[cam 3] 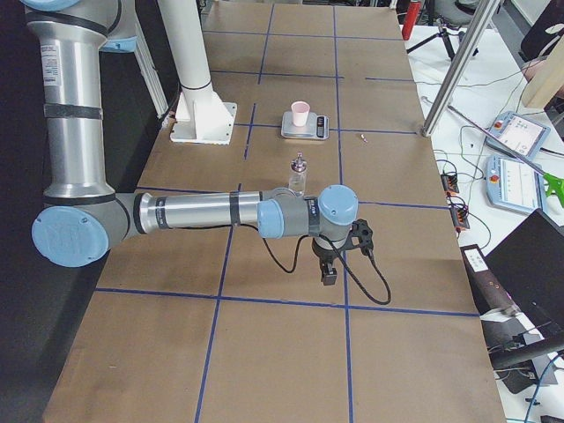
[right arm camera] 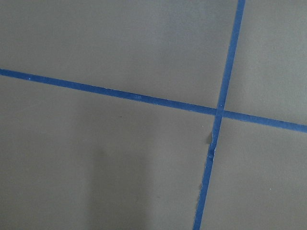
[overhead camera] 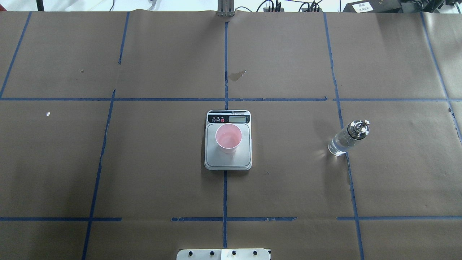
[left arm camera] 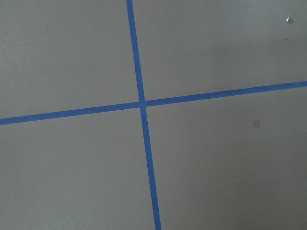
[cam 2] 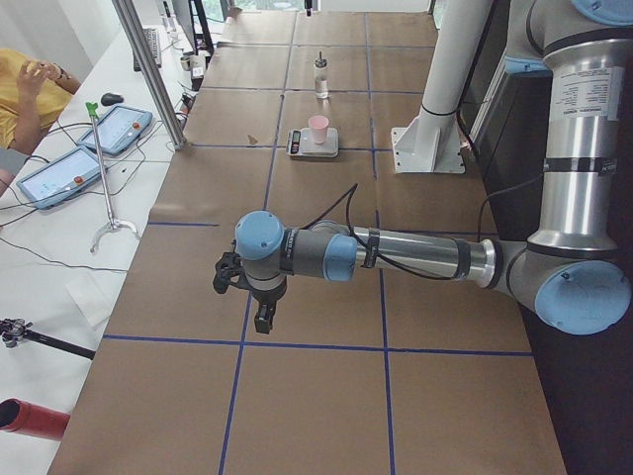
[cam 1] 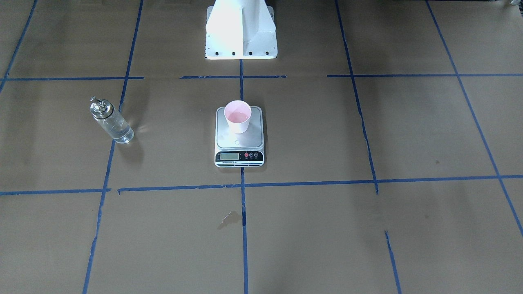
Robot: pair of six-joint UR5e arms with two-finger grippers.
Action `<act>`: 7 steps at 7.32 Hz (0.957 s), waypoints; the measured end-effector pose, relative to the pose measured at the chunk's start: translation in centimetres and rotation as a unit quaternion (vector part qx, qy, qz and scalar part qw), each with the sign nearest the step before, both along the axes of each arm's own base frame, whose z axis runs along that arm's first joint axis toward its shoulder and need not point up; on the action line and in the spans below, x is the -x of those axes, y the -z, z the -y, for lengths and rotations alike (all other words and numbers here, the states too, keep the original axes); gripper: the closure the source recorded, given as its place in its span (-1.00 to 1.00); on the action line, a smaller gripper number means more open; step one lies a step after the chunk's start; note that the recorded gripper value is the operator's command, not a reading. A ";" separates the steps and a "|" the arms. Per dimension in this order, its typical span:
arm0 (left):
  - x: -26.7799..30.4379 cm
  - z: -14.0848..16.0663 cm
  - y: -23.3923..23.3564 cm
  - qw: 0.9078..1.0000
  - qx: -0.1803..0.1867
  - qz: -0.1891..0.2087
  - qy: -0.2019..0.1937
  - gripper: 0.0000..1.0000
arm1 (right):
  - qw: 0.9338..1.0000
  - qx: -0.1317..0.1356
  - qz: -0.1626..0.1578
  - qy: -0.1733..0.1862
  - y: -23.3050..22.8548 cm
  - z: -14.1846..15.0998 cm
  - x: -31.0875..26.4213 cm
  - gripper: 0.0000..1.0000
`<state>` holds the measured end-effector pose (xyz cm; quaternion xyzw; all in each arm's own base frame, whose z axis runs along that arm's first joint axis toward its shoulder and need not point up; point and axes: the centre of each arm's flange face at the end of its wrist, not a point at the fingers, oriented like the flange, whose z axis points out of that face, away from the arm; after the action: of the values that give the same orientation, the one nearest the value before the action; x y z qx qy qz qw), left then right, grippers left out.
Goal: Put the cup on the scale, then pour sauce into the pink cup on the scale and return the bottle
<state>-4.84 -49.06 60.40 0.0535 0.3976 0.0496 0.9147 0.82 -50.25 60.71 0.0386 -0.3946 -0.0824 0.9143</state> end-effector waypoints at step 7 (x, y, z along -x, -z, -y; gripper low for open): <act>0.2 0.0 -0.2 0.999 0.035 0.021 -0.001 -1.00 | 1.000 -0.013 -0.019 0.006 0.3 0.4 0.6 -1.00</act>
<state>-5.03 -49.06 60.63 0.0200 0.3794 0.0374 0.9243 0.23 -50.68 60.39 0.0465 -0.3763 -0.0941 0.9205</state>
